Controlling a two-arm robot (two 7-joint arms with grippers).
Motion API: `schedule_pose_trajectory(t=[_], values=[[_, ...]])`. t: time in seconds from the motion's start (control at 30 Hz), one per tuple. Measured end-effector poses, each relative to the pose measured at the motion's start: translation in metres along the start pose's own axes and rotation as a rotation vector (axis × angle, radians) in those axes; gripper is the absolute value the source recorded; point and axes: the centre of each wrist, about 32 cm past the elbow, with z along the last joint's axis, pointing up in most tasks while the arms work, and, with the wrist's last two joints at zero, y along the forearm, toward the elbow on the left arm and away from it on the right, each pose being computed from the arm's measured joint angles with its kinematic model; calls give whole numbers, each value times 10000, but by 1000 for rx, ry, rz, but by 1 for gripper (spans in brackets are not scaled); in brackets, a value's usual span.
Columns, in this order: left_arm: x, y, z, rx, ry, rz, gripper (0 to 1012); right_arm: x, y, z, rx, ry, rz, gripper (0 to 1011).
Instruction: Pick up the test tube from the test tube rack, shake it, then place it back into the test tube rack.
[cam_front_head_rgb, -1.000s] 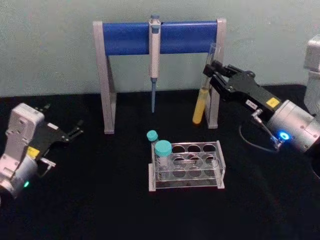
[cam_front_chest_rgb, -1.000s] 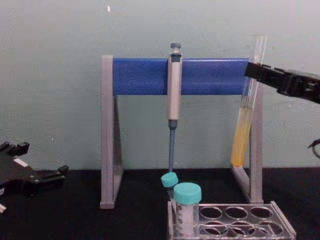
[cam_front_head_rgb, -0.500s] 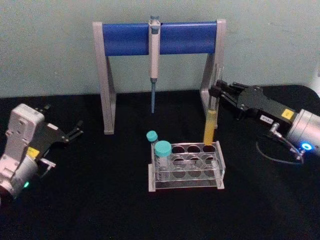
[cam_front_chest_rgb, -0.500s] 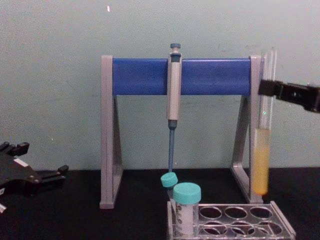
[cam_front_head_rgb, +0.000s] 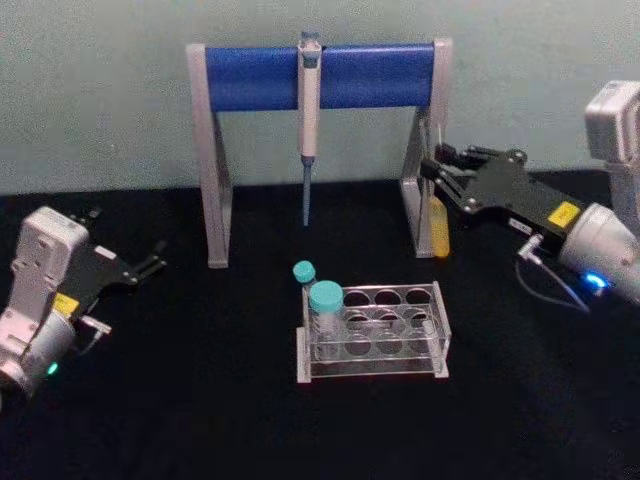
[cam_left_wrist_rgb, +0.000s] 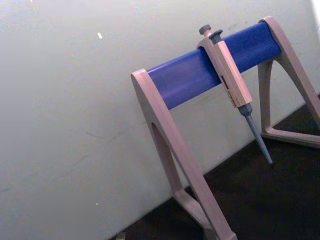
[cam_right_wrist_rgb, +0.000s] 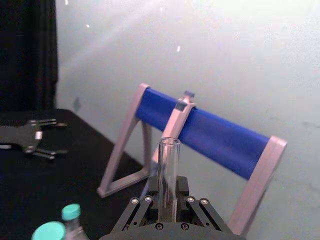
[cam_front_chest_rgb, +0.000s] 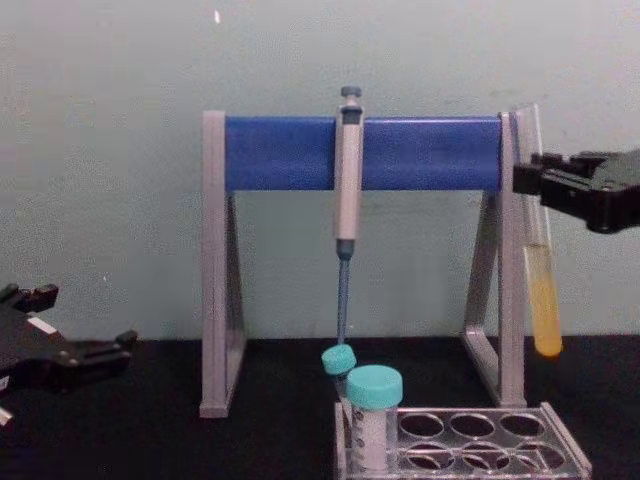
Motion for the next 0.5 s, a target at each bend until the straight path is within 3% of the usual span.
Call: schedule_pose_trajectory(t=[0.13,0.27,0.5], values=[[0,0,0,0,0,0,1001,-53,119,-39,33,-20,-43,220],[0,0,0,0,0,0,1001,-69,198,-91,68,16,-59,220],[0,0,0,0,0,0,1001,-77,349,-179,149,180,-24,220]])
